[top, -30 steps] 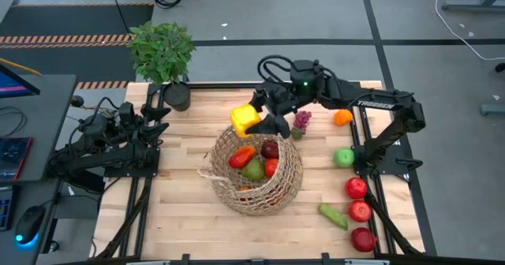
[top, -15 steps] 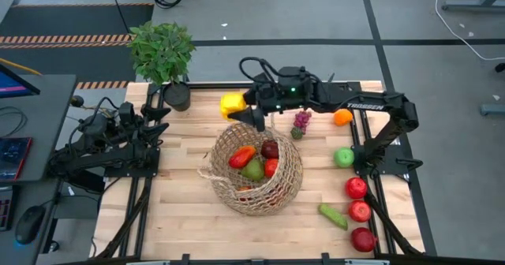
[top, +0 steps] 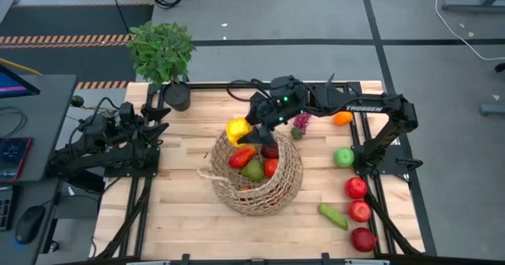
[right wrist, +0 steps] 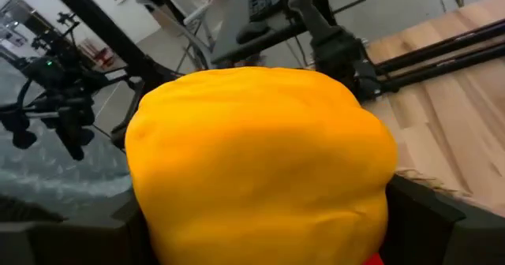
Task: Build produce basket
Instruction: Put the yellow bell pepper into the brown basket
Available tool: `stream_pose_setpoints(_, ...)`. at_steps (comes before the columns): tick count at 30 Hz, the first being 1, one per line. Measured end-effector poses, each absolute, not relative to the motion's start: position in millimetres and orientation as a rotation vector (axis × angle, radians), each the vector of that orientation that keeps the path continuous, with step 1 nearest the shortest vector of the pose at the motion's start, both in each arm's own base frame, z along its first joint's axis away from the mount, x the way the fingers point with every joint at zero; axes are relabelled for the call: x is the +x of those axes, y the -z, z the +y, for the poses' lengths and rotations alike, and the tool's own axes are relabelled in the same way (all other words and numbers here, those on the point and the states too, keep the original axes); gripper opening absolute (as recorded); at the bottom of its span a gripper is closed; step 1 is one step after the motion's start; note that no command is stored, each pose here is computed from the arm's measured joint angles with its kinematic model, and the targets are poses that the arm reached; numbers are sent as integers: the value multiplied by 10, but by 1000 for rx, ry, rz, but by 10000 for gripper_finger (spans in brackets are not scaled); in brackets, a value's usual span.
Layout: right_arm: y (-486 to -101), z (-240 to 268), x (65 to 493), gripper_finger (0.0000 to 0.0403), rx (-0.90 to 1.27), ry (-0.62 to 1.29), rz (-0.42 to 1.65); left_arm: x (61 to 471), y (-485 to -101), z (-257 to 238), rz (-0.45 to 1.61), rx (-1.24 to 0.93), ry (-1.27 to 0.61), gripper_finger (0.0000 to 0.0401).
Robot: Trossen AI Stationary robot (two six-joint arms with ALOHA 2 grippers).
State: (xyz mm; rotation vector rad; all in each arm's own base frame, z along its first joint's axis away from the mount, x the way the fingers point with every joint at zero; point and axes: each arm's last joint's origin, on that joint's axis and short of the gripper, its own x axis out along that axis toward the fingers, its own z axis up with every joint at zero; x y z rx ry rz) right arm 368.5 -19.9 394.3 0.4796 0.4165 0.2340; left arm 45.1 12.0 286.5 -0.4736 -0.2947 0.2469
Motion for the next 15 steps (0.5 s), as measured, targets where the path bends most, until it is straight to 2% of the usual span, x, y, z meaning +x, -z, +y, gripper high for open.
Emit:
stream_pose_setpoints(8,-3909,-79,3781,334,452,-100,366,451,-2866,120,-295,-474,-247,390)
stream_pose_setpoints(15,-3858,39,3748,334,430,-119,438,451,-2866,120,-296,-474,-246,390)
